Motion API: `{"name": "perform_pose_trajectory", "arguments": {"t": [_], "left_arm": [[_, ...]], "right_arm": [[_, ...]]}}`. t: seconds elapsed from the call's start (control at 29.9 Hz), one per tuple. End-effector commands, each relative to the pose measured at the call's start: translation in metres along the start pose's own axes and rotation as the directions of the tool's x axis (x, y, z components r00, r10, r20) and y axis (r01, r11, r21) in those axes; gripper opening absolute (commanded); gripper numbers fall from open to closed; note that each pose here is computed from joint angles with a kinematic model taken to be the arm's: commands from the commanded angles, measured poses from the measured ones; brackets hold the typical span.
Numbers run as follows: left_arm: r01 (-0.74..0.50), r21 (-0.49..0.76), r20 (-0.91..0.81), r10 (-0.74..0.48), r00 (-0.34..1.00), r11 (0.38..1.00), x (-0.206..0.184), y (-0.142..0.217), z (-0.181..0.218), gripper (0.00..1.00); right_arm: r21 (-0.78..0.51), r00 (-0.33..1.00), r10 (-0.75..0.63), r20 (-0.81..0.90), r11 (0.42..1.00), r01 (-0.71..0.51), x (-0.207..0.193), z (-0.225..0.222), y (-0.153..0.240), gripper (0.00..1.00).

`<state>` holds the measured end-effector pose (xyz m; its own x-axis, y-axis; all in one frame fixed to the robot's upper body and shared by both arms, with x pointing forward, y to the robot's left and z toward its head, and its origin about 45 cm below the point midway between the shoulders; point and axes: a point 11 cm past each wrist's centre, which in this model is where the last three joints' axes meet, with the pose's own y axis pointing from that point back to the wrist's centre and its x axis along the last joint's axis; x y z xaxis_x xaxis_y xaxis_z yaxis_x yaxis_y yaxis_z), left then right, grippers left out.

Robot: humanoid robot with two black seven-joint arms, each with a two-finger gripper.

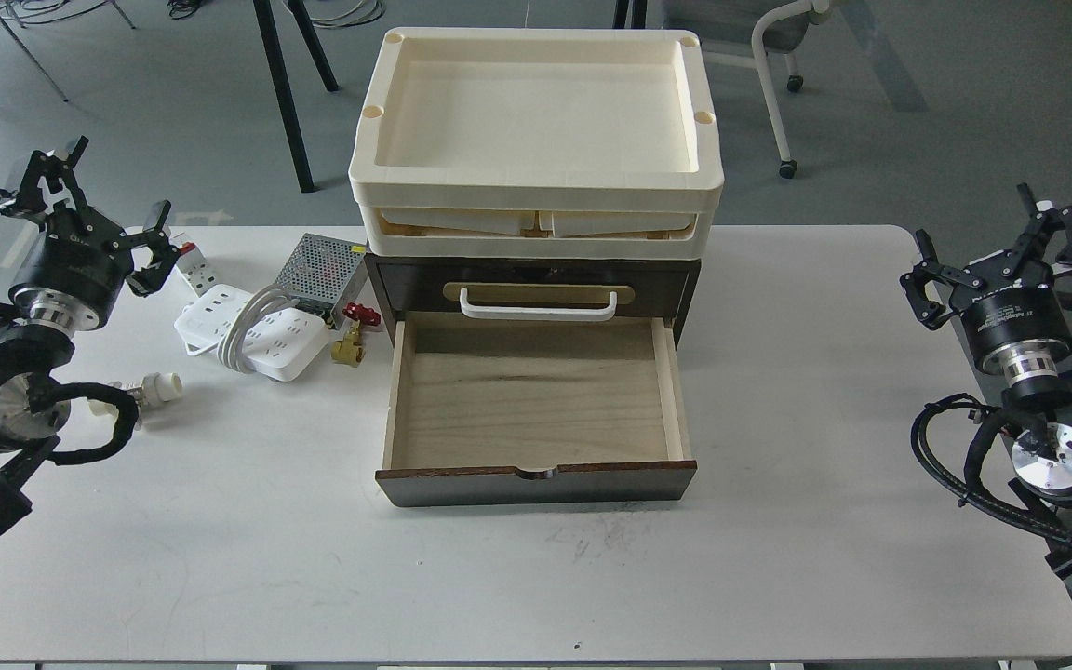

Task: Put charging cable into cabinet
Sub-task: 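Move the left gripper toward the white coiled charging cable, then lower the left gripper onto the white charging cable and grasp it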

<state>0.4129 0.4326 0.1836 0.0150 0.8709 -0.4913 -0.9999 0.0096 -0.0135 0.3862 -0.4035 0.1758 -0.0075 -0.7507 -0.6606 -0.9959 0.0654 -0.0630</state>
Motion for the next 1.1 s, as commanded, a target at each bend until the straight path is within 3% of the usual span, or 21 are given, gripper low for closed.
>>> {"name": "perform_pose_trajectory", "arguments": {"t": [0.0,0.33,0.6,0.74,0.87,1.07], "left_arm": [[0.011,0.000,-0.009,-0.011,1.000,1.000,-0.004,-0.002,-0.003,1.00],[0.092,-0.016,-0.001,-0.092,0.996,0.996,-0.019,-0.012,0.015,1.00],[0.282,0.123,0.438,-0.307,0.845,0.951,-0.054,-0.029,0.067,0.99],[0.334,0.246,0.678,-0.408,0.611,0.910,-0.074,-0.027,0.088,0.99],[0.298,0.391,0.866,-0.458,0.203,0.871,-0.080,-0.018,0.080,0.97],[0.189,0.522,0.829,-0.443,-0.340,0.832,-0.062,-0.007,0.046,0.93]], "right_arm": [[0.006,1.000,0.006,0.001,1.000,-0.006,-0.001,-0.001,0.000,1.00],[0.000,1.000,0.001,0.009,1.000,-0.001,-0.003,0.004,0.000,1.00],[-0.008,1.000,0.001,0.005,1.000,-0.001,-0.003,0.007,0.001,1.00],[-0.010,1.000,-0.001,0.004,1.000,0.001,-0.003,0.007,0.001,1.00],[-0.010,1.000,-0.002,0.004,1.000,0.003,-0.004,0.008,0.001,1.00],[-0.011,1.000,-0.003,0.003,1.000,0.003,-0.004,0.008,0.001,1.00]]}}
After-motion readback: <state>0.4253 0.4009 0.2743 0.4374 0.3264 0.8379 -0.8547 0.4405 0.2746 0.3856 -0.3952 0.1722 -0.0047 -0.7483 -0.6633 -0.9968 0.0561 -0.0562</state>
